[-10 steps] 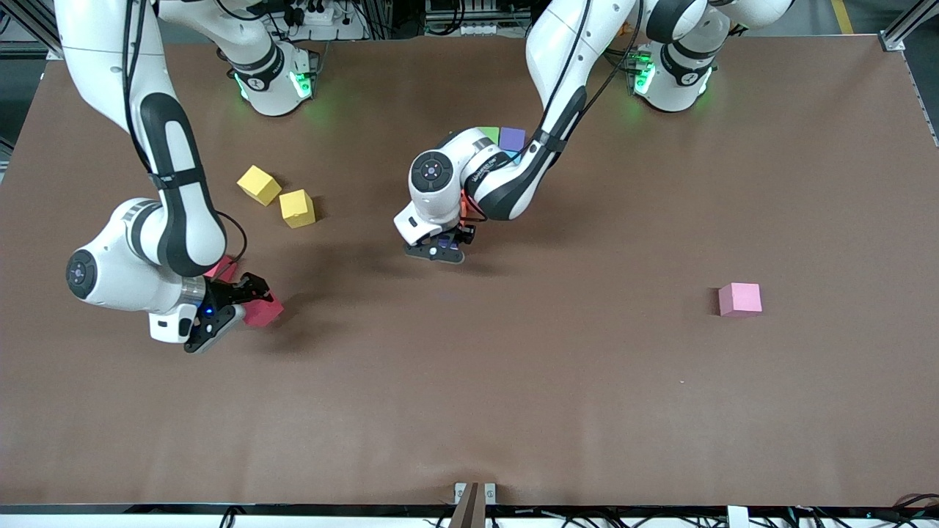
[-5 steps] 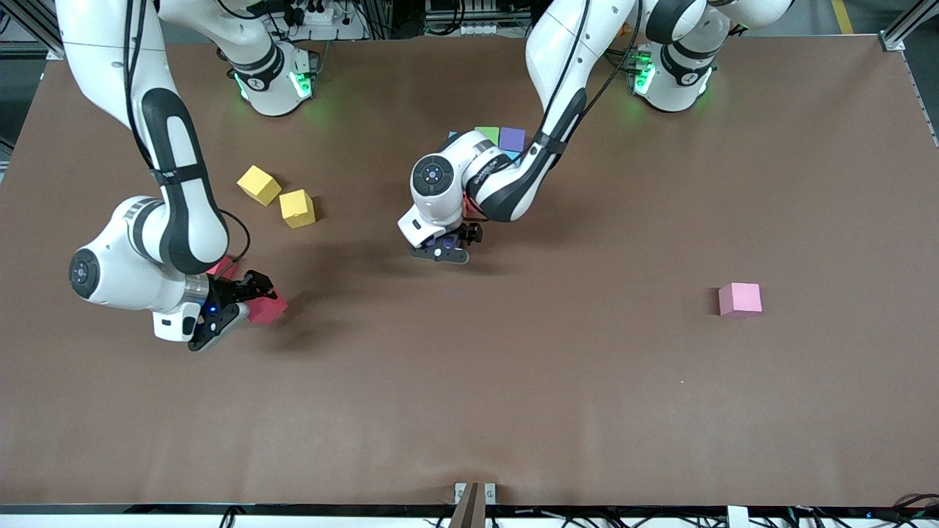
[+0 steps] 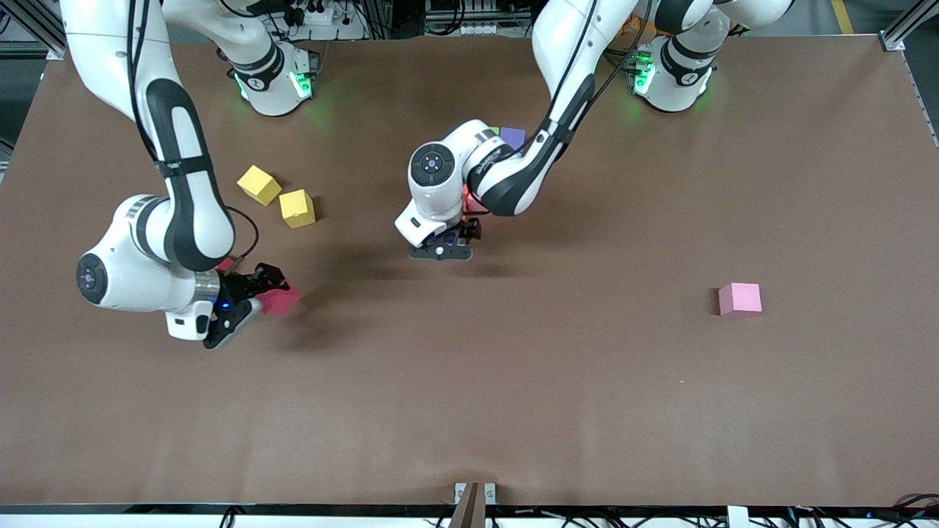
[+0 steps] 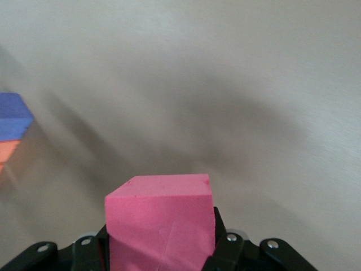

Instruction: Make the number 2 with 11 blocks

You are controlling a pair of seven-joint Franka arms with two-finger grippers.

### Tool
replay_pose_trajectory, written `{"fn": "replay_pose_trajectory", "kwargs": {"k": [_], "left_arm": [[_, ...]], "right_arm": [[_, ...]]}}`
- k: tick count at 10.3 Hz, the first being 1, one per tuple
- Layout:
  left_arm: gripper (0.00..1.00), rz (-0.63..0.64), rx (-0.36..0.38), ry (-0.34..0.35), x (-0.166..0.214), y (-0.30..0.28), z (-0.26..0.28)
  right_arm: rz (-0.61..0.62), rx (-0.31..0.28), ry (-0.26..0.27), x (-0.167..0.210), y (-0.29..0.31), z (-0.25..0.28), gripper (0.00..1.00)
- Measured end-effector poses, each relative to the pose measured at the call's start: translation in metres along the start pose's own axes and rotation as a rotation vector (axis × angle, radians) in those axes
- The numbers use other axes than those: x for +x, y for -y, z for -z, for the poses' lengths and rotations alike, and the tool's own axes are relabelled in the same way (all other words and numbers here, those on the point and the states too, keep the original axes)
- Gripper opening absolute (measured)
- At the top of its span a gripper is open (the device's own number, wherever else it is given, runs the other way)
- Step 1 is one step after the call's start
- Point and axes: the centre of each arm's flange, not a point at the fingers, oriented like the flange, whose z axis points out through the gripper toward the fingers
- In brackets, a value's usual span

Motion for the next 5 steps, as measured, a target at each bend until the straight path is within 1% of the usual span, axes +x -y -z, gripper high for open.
{"fn": "replay_pose_trajectory", "kwargs": {"k": [1, 2, 4, 5], "left_arm": [[1.0, 0.038, 0.016, -0.01, 0.011, 0.013, 0.021], [1.0, 0.082, 0.044, -0.025, 0.03, 0.035, 0.043], [1.0, 0.196, 0.106, -0.063, 0.083, 0.103, 0.087], [1.0, 0.234, 0.121, -0.076, 0.109, 0.14, 0.103]], "right_arm": [[0.009, 0.001, 0.01, 0.014, 0.025, -0.004, 0.62], [0.036, 0.002, 0.024, 0.027, 0.051, -0.013, 0.62], [0.118, -0.001, 0.052, 0.052, 0.107, -0.032, 0.62], [0.163, -0.004, 0.063, 0.063, 0.136, -0.04, 0.62]]}}
